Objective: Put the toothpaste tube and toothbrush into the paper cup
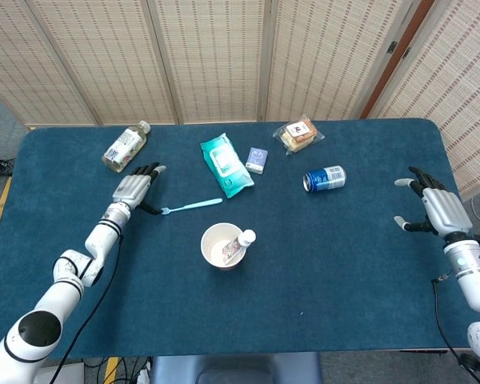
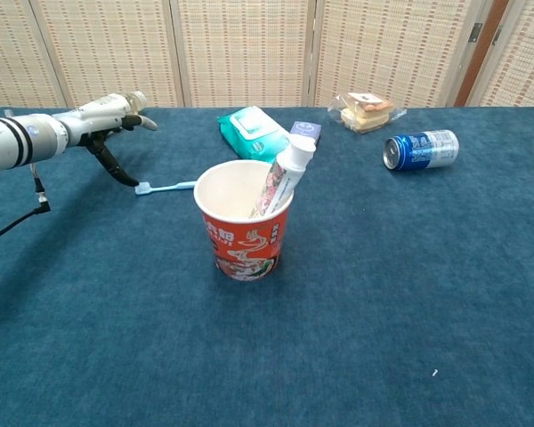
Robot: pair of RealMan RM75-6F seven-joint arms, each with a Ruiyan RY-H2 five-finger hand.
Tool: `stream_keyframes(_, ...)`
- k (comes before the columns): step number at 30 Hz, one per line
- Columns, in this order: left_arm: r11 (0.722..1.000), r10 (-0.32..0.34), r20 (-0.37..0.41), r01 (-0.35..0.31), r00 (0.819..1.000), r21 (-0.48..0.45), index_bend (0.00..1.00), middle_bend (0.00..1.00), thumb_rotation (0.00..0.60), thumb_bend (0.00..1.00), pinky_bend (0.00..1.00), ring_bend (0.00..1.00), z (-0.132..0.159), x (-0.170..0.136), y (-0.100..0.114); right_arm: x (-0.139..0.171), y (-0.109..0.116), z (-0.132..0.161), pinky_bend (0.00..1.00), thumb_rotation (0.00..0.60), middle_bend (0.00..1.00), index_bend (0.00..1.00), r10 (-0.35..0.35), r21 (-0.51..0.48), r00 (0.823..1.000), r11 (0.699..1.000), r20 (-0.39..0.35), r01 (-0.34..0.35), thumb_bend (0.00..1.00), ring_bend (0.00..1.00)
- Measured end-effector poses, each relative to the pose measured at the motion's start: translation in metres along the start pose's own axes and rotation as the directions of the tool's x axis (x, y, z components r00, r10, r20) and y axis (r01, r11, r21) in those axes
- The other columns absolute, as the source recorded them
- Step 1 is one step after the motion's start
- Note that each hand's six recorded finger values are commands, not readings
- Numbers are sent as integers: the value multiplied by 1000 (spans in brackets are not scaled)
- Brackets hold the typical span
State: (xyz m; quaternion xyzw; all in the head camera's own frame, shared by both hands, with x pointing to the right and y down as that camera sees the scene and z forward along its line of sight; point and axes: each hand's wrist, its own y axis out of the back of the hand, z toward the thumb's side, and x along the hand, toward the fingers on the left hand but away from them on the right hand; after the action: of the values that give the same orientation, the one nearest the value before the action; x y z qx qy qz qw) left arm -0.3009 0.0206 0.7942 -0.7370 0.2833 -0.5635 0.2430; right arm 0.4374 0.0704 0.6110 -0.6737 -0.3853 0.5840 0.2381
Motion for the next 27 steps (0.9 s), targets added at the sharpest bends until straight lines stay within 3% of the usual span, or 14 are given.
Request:
stream_keyframes(16,989,-34,42,39,999,-139,59,0,600,56,0,0,11,-5,1,1,-2,0,115,600,32,250,4,-11,1000,1000,2,-4,184,0)
stream_keyframes(23,975,-58,61,69,996,-211,448,0,600,124,0,0,18,-6,2,0,-3,0,115,600,32,250,6,-14,1000,1000,0,-6,184,0)
stream_keyframes(27,977,-77,65,88,995,-192,540,0,600,196,0,0,19,-7,0,0,-1,0,115,600,32,251,0,-13,1000,1000,-3,0,185,0)
